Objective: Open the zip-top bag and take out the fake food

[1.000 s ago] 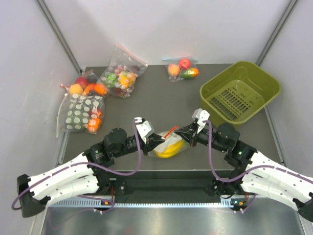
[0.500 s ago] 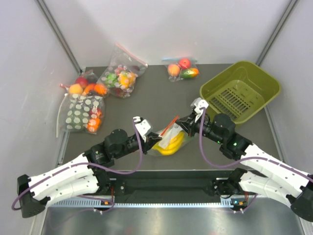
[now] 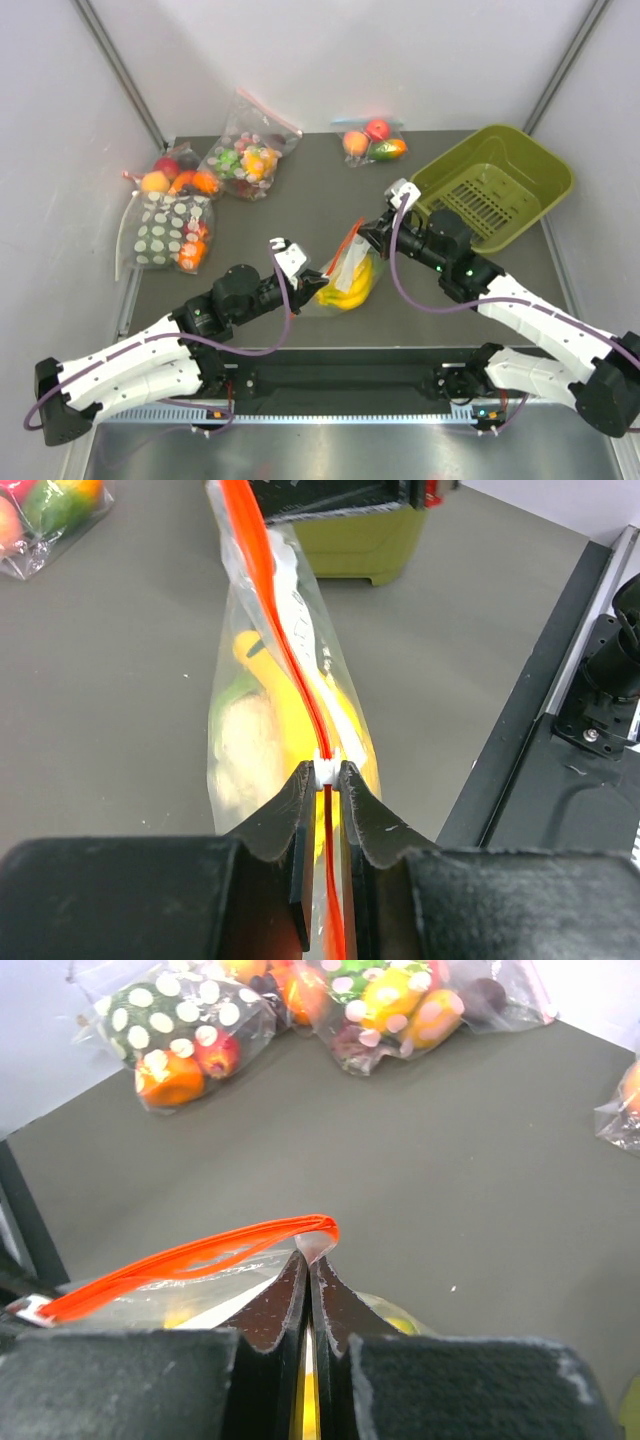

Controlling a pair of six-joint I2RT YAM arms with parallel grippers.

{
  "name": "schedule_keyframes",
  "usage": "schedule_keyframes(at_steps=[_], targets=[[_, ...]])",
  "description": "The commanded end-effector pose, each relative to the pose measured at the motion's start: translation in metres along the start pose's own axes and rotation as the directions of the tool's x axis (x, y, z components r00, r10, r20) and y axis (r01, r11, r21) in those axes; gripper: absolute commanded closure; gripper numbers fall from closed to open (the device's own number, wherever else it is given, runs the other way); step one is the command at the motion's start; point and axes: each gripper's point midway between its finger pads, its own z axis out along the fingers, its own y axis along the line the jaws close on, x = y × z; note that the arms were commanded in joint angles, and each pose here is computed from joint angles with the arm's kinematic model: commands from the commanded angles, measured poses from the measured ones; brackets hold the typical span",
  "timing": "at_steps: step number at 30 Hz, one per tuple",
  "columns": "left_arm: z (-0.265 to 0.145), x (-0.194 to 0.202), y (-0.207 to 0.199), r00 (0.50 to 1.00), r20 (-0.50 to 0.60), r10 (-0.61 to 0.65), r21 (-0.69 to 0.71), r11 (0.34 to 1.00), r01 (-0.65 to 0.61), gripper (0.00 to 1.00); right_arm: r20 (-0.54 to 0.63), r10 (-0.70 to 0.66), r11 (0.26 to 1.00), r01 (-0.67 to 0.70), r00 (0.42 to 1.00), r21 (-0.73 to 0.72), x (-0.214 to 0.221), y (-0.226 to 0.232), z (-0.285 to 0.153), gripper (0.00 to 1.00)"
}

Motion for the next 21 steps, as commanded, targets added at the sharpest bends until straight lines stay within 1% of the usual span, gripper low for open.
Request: schedule_keyframes(at_steps=[1,8,21], targets=[[-0.003,0.006,-0.004,1.0,-0.016,-0.006,0.024,1.0,0.006,1.0,0.148,-0.038,0.995,0.024,0.988,0.093,-0.056,-0.027,0.005,1.0],[-0.003,0.006,-0.005,1.0,-0.017,-0.007,0.025,1.0,0.007,1.0,0.153,-0.023,0.991,0.003,0.988,0.133,-0.061,-0.055,0.019,1.0],[-0.005,0.006,-0.005,0.999,-0.03,-0.017,0.024,1.0,0.018,1.0,0.143,-0.001,0.99,-0.02,0.99,0.142,-0.057,-0.084,0.046,1.0]])
